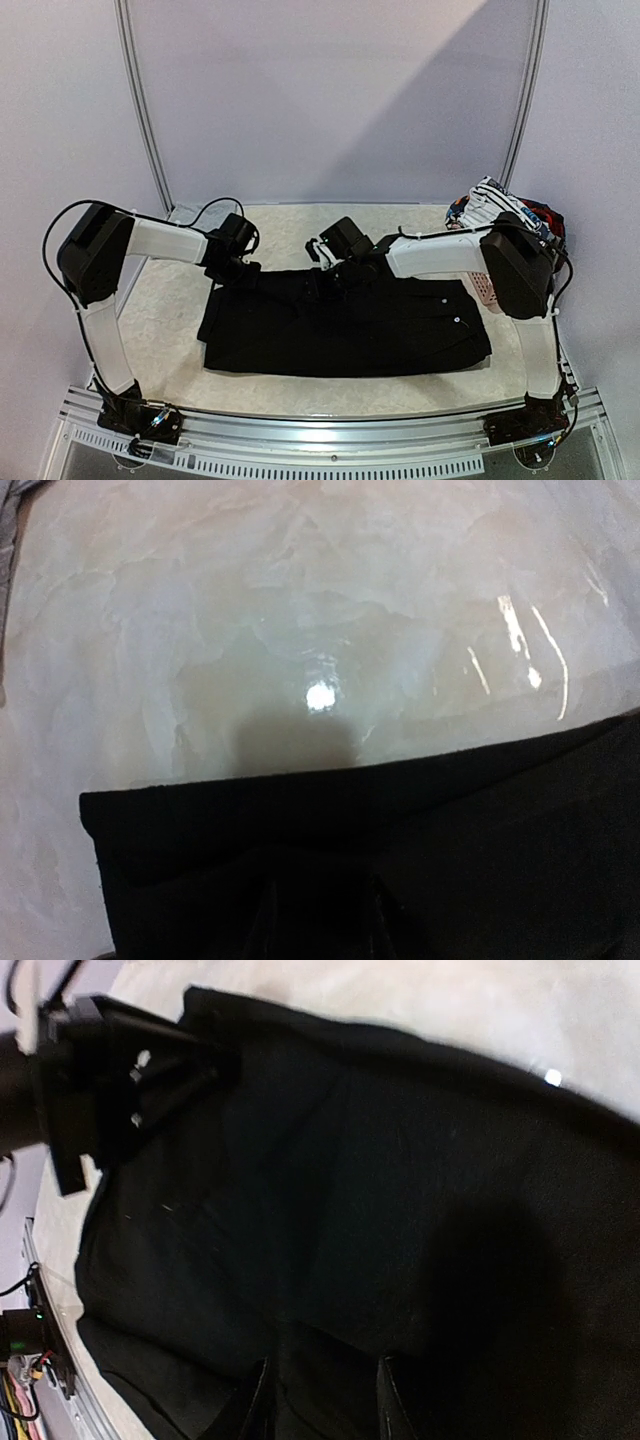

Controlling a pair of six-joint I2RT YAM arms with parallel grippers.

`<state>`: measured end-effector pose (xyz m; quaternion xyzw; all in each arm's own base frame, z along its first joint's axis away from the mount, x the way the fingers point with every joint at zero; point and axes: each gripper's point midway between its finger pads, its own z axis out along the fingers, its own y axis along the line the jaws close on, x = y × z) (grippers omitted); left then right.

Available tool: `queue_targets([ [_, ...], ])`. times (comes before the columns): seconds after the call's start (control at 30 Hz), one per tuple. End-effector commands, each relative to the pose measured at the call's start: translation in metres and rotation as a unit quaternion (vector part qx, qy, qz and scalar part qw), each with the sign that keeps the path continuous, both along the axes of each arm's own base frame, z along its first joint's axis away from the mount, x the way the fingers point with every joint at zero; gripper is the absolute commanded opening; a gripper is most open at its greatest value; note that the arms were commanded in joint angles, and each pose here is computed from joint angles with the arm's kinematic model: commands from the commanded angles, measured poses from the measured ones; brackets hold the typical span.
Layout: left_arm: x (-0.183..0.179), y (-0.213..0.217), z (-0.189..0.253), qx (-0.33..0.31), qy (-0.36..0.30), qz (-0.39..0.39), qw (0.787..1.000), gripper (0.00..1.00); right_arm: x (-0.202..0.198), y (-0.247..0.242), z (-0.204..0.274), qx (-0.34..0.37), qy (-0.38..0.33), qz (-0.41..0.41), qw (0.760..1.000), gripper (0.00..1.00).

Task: Fold and stack the mixed laundry pile
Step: Smooth out the rectangle-folded shirt at the center of the board.

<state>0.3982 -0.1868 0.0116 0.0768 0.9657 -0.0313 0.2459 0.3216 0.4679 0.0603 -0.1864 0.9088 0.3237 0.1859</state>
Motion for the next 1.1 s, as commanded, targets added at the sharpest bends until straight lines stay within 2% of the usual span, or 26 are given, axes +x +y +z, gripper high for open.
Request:
queue_targets([
  [0.0, -0.001, 0.012, -0.015, -0.007, 0.009, 0.017, 1.000, 0.30, -0.020, -0.002, -0.034, -0.026, 0.027, 0.020, 0.999, 0.35],
  [0.37, 0.001, 0.025, -0.019, -0.004, 0.009, 0.037, 0.999, 0.28, -0.049, -0.053, -0.068, -0.099, 0.044, -0.004, 0.994, 0.34],
  [0.67, 0.009, 0.032, 0.002, 0.014, -0.012, 0.050, 0.999, 0.28, -0.076, -0.057, -0.022, -0.131, 0.005, 0.026, 0.991, 0.35],
  [0.83, 0.005, 0.022, 0.029, 0.014, -0.042, 0.039, 0.998, 0.29, -0.080, -0.046, 0.016, -0.102, -0.021, 0.040, 0.994, 0.36],
  [0.93, -0.002, 0.012, 0.053, 0.023, -0.065, 0.025, 0.997, 0.34, -0.072, -0.040, 0.040, -0.090, -0.046, 0.038, 0.994, 0.38],
  [1.07, -0.021, 0.000, 0.083, 0.038, -0.092, 0.004, 0.995, 0.50, -0.045, -0.057, 0.056, -0.128, -0.091, -0.005, 0.988, 0.42],
])
